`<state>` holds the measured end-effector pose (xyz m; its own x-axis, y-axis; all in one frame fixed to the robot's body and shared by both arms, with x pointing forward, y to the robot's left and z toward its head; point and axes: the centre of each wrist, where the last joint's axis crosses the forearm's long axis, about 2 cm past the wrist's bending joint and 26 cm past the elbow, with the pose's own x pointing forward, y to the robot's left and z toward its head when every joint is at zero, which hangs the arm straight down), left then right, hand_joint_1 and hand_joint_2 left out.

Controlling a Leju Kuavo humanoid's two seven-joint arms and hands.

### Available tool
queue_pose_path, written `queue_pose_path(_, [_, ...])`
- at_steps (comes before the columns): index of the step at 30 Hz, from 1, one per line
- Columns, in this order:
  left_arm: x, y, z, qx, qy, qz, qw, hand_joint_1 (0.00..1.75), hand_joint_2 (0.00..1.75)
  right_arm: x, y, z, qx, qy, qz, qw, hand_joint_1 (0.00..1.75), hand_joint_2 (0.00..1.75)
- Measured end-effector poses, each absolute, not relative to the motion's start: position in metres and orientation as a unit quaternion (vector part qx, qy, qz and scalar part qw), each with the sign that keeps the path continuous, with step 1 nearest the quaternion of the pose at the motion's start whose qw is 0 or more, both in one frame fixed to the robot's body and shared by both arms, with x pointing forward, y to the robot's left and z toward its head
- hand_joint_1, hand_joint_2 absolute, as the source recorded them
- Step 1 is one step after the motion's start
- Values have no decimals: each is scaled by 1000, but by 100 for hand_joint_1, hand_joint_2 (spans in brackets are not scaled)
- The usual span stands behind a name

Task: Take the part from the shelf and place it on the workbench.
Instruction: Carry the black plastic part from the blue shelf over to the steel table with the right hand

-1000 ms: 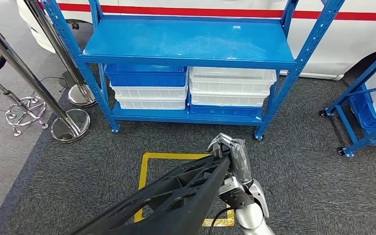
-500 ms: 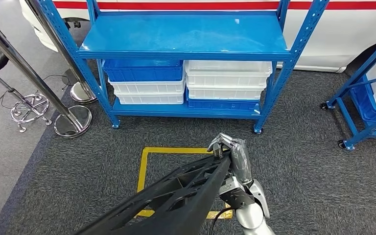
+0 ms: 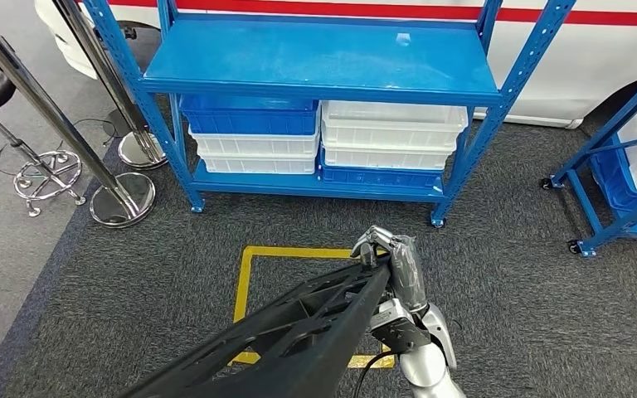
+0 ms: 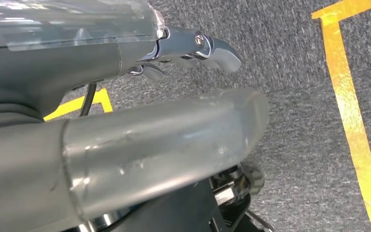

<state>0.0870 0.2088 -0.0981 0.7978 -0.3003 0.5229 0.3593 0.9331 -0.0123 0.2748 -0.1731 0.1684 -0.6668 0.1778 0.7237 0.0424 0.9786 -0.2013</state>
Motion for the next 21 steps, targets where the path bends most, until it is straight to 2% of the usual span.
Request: queue_pose_path(21, [89, 209, -98, -55, -268, -176, 946, 0, 0, 275, -171, 170, -60, -911, 89, 399, 175, 0])
